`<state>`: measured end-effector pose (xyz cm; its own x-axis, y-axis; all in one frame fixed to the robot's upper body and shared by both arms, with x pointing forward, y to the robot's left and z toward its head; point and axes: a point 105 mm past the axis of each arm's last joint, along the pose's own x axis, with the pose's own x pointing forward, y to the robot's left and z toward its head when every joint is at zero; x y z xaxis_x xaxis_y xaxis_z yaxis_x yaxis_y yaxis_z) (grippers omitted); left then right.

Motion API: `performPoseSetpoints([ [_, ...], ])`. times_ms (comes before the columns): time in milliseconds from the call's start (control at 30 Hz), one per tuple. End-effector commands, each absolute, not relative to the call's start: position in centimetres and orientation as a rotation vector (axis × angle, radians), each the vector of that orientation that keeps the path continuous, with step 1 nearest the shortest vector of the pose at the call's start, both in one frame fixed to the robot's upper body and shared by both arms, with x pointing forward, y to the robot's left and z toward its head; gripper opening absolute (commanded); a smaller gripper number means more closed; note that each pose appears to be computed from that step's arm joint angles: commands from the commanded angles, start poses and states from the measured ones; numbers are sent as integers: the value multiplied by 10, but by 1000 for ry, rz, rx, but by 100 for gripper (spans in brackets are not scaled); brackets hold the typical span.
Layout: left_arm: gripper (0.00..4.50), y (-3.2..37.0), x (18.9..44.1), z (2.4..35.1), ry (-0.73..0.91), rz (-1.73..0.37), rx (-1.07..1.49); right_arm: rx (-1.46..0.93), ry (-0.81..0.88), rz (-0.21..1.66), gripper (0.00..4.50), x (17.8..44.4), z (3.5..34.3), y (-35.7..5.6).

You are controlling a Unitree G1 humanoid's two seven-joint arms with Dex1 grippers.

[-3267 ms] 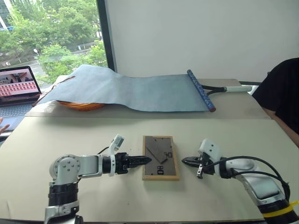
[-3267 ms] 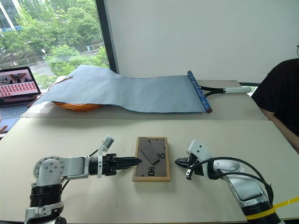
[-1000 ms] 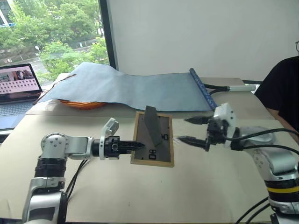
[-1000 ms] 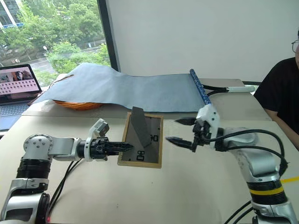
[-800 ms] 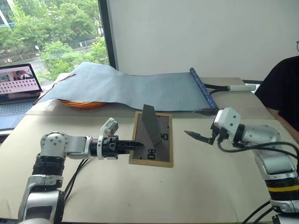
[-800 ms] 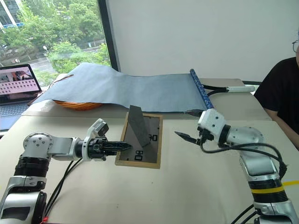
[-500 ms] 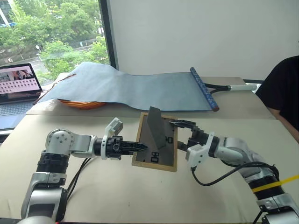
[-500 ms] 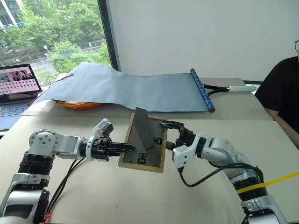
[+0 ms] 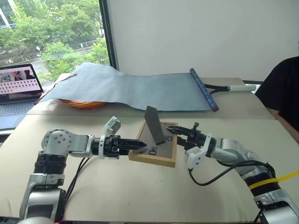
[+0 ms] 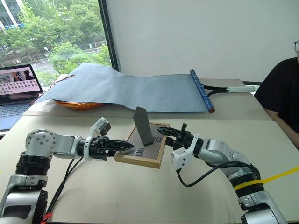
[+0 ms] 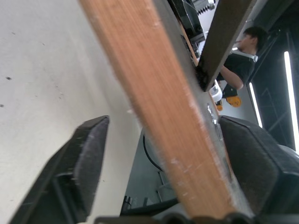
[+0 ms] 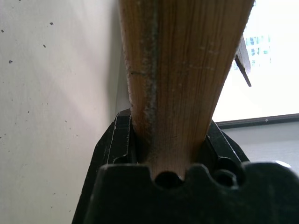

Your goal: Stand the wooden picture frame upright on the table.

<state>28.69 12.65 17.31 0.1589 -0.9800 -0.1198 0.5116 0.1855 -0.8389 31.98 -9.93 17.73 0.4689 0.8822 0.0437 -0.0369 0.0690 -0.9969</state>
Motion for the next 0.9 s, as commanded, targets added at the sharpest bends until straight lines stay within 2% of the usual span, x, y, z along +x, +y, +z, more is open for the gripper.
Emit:
performPoseSetpoints([
  [33, 450, 149, 297, 200, 509, -1157, -634, -1151, -802, 770, 125, 330, 205, -108],
  [100, 450, 159, 295, 206, 406, -1138, -557, -977, -703, 763, 125, 341, 208, -114],
  [300, 450, 158, 277, 209, 270, -1175, -432, -359, -323, 710, 125, 386, 202, -136],
  [433, 450, 153, 274, 208, 209, -1166, -393, -86, -142, 704, 125, 398, 191, -142],
  [600, 450, 151, 272, 198, 211, -1133, -345, 130, 68, 709, 125, 401, 170, -148],
  [900, 450, 152, 274, 194, 212, -1124, -354, 260, 296, 766, 125, 387, 132, -153],
])
